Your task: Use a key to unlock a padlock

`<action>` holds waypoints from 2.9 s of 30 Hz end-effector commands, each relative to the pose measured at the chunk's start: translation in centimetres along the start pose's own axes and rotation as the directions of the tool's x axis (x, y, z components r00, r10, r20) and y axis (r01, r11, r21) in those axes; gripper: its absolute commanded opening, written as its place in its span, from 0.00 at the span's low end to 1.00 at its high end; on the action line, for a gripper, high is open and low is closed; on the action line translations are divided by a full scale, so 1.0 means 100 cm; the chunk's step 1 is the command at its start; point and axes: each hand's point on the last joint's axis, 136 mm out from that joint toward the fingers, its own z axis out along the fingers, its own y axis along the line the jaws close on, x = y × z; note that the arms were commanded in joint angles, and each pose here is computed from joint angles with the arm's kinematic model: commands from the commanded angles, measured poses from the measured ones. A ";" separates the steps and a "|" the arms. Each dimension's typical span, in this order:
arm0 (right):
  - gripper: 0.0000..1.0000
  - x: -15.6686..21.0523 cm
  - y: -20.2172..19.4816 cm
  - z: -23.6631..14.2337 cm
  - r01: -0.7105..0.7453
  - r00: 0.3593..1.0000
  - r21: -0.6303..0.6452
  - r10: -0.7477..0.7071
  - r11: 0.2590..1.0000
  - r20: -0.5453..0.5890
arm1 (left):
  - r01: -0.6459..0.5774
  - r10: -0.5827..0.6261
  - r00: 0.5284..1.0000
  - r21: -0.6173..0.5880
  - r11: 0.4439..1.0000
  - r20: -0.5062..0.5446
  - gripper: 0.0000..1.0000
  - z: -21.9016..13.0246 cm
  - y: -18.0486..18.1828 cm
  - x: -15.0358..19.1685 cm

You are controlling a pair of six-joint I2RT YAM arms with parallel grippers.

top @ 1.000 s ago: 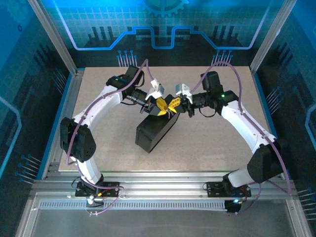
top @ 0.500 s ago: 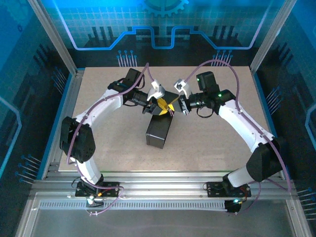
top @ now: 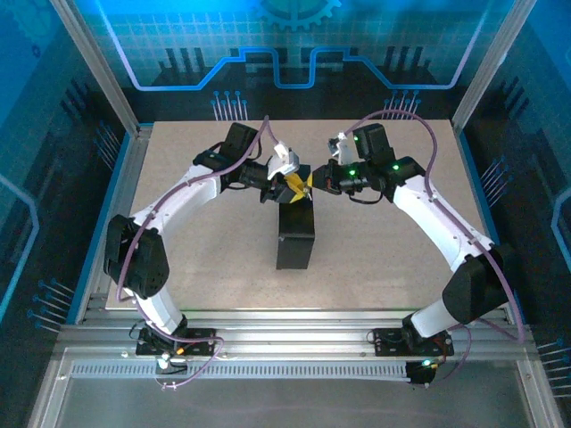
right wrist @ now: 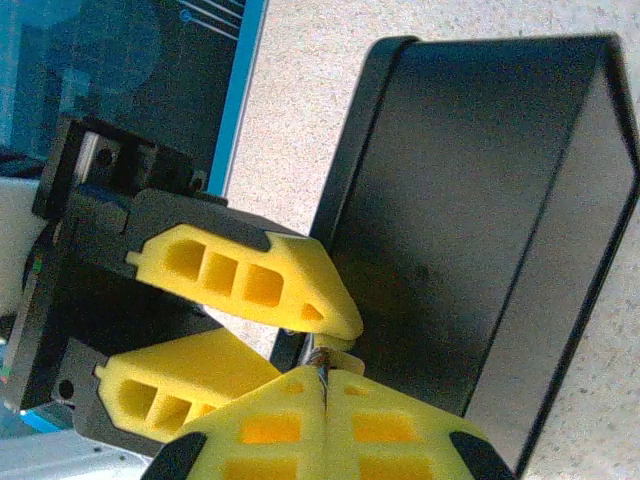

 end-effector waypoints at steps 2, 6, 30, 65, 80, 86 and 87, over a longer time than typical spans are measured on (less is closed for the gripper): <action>0.00 0.014 -0.016 0.014 -0.221 0.974 0.046 0.223 0.974 -0.037 | -0.218 0.207 0.962 0.046 0.975 0.180 0.00 -0.019 -0.040 -0.068; 0.00 0.011 -0.020 0.010 -0.315 0.948 0.009 0.315 0.949 -0.050 | -0.232 0.216 0.958 0.064 0.971 0.189 0.00 -0.021 -0.047 -0.068; 0.39 -0.017 -0.021 -0.019 0.233 0.971 -0.082 -0.237 0.969 -0.038 | -0.114 0.085 0.981 0.161 0.980 0.176 0.00 -0.018 -0.035 -0.044; 0.45 0.009 0.009 0.011 0.983 -0.185 0.027 -0.968 -0.183 0.170 | 0.027 -0.096 0.980 0.368 0.929 0.172 0.01 -0.020 -0.026 -0.044; 0.50 0.009 0.002 0.023 0.951 -0.308 0.058 -0.946 -0.303 0.099 | 0.039 -0.114 0.982 0.434 0.900 0.149 0.03 -0.025 -0.033 -0.049; 0.44 0.011 0.002 0.034 0.949 -0.315 0.033 -0.944 -0.313 0.102 | 0.030 -0.101 0.985 0.437 0.899 0.140 0.02 -0.026 -0.037 -0.051; 0.44 0.012 0.004 0.036 0.948 -0.318 0.031 -0.942 -0.316 0.108 | 0.034 -0.101 0.986 0.434 0.900 0.133 0.02 -0.025 -0.036 -0.050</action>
